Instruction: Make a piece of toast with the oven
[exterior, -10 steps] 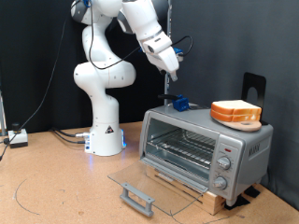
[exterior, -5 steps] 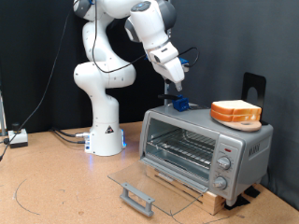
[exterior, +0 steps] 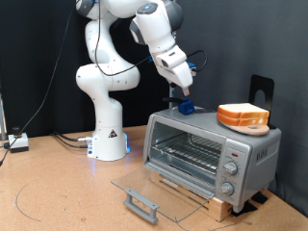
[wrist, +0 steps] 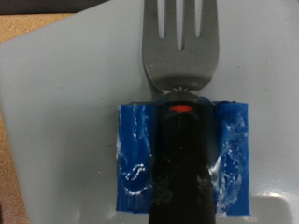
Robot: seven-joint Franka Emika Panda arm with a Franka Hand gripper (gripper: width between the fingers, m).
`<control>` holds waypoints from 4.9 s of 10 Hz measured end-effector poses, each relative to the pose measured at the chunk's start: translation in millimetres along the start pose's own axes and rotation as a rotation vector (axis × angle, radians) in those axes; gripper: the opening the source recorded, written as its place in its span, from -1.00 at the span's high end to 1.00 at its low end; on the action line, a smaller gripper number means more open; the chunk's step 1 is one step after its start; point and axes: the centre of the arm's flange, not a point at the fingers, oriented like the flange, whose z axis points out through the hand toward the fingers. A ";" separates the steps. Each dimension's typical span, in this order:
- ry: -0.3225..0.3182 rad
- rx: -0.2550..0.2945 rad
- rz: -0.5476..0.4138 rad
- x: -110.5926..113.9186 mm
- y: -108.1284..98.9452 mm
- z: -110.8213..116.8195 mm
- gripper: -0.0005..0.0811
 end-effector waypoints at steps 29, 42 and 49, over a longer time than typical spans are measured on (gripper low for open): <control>-0.063 0.027 0.005 12.8 -0.5 50.8 0.02; 0.275 -0.165 0.139 -7.0 53.4 -41.1 0.02; 0.234 -0.214 0.250 -74.9 115.0 -87.3 0.02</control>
